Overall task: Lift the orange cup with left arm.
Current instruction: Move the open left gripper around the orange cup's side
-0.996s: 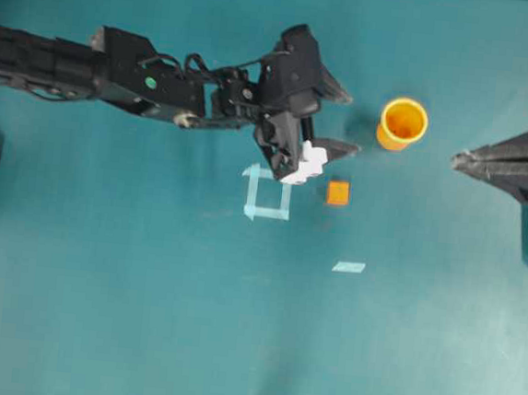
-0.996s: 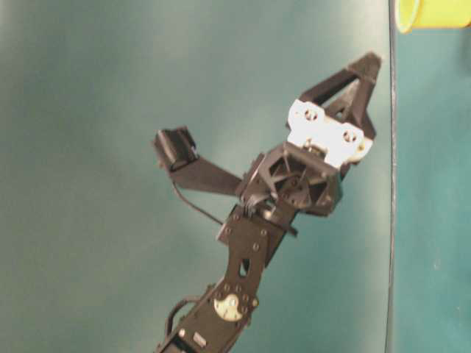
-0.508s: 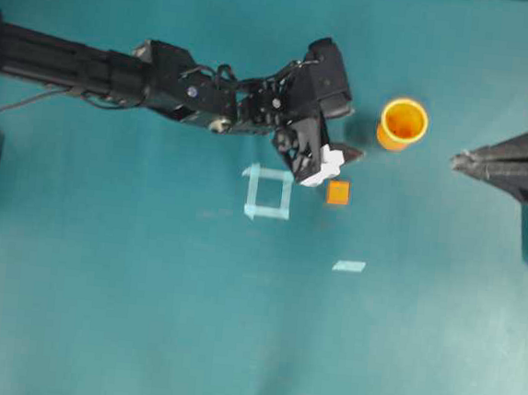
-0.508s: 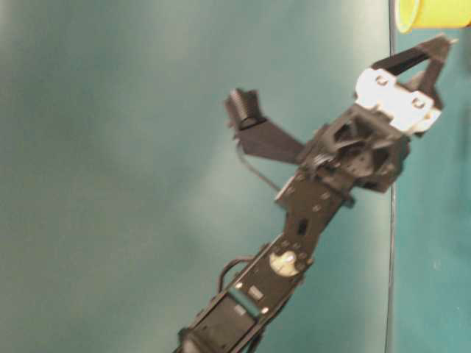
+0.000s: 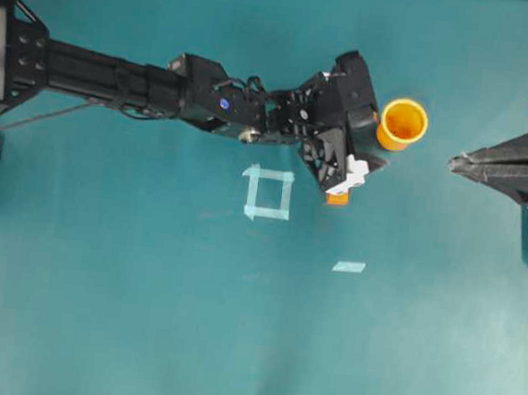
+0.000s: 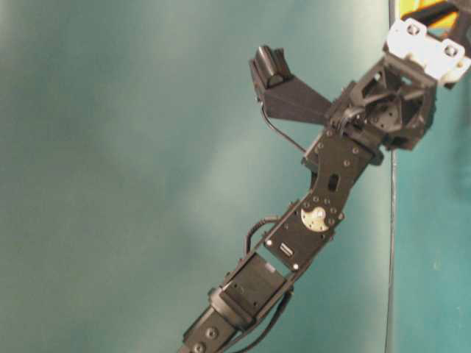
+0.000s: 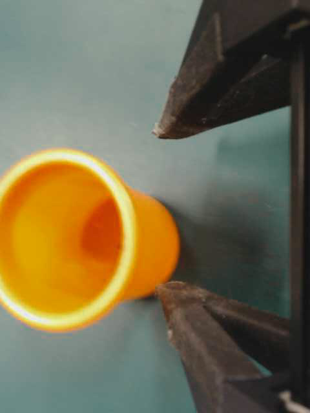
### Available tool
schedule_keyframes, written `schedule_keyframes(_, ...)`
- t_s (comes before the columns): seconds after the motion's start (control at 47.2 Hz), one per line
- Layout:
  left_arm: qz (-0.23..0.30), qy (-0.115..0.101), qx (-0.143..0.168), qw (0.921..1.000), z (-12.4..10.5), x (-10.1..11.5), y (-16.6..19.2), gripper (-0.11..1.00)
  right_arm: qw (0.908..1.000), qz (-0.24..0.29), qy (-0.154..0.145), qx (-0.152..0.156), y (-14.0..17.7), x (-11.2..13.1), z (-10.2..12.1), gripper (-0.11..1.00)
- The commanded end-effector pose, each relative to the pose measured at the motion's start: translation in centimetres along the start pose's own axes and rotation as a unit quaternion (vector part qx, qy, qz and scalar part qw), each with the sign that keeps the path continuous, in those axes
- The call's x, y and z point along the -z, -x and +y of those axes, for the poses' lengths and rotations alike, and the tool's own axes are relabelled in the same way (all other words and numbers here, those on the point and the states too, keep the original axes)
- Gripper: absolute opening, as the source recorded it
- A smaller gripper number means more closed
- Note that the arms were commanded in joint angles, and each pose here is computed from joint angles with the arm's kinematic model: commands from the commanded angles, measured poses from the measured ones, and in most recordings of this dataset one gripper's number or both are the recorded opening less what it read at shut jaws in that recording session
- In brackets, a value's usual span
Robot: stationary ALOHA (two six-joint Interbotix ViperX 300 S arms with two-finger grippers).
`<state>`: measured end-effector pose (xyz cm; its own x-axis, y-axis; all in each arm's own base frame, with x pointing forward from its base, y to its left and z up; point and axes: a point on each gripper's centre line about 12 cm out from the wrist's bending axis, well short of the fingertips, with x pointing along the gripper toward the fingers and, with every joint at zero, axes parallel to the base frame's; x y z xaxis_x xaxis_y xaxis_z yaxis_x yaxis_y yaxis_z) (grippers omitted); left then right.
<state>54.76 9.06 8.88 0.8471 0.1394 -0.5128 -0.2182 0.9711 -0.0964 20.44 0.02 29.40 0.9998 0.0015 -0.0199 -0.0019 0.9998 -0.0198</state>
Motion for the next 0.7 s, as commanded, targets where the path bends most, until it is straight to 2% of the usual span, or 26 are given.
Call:
schedule_keyframes(0.0,-0.034,-0.002,0.004,0.9994,-0.3,-2.7,0.3,0.87,0.9999,-0.012,-0.002,0.0,-0.2,-1.1,0.0,0.0)
schedule_keyframes(0.678,-0.053,-0.002,0.004,0.9986,-0.2,-3.8,-2.1,0.87,1.0,-0.008,-0.002,-0.001,-0.3,-0.9,0.0,0.0)
